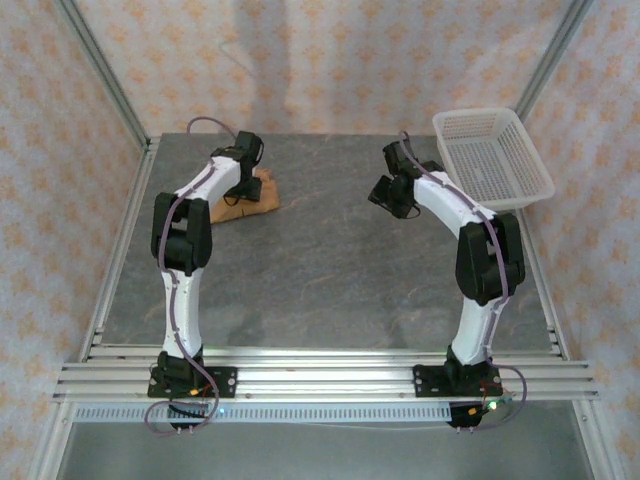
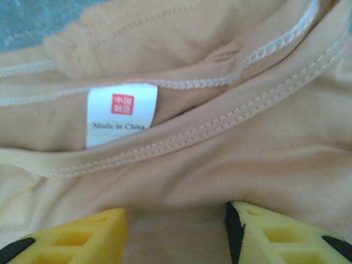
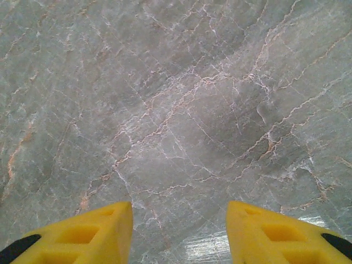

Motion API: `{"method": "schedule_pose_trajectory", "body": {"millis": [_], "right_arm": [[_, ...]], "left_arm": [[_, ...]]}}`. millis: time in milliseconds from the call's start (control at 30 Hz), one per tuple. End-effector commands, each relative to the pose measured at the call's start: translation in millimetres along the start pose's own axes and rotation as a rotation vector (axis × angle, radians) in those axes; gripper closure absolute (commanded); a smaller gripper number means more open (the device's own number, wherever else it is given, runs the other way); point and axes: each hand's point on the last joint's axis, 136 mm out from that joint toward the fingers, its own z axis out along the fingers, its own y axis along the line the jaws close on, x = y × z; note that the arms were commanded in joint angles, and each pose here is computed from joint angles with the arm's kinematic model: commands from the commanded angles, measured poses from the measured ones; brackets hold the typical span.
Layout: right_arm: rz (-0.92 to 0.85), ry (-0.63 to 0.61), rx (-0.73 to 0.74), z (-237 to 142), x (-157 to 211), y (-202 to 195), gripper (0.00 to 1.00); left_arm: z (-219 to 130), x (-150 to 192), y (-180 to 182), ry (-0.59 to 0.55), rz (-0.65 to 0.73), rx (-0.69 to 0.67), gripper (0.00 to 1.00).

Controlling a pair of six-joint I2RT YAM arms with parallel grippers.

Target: Fold the inside-out t-shirt

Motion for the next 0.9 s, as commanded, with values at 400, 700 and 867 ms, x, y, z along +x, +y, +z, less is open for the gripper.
{"method": "schedule_pose_trajectory", "body": {"millis": [400,700,867], "right_arm": [[-0.266,-0.439,0.131,-134.1,-35.8,-39.1,0.20],[-0.363,-0.967,0.411,-186.9,-34.8,-133.0,0.01],[-0.310,-0.993,0.406,-144.0,-30.9,-171.2,0.01]], "left_arm": [[-140.5,36.6,-9.3,-0.362,-0.346,0.323,0.00],[-146.3,78.6,50.6,-0.547,-0.136,-0.235,0.00],[-126.7,99.8,57.8,-0.640,-0.146,-0.190,0.00]]}}
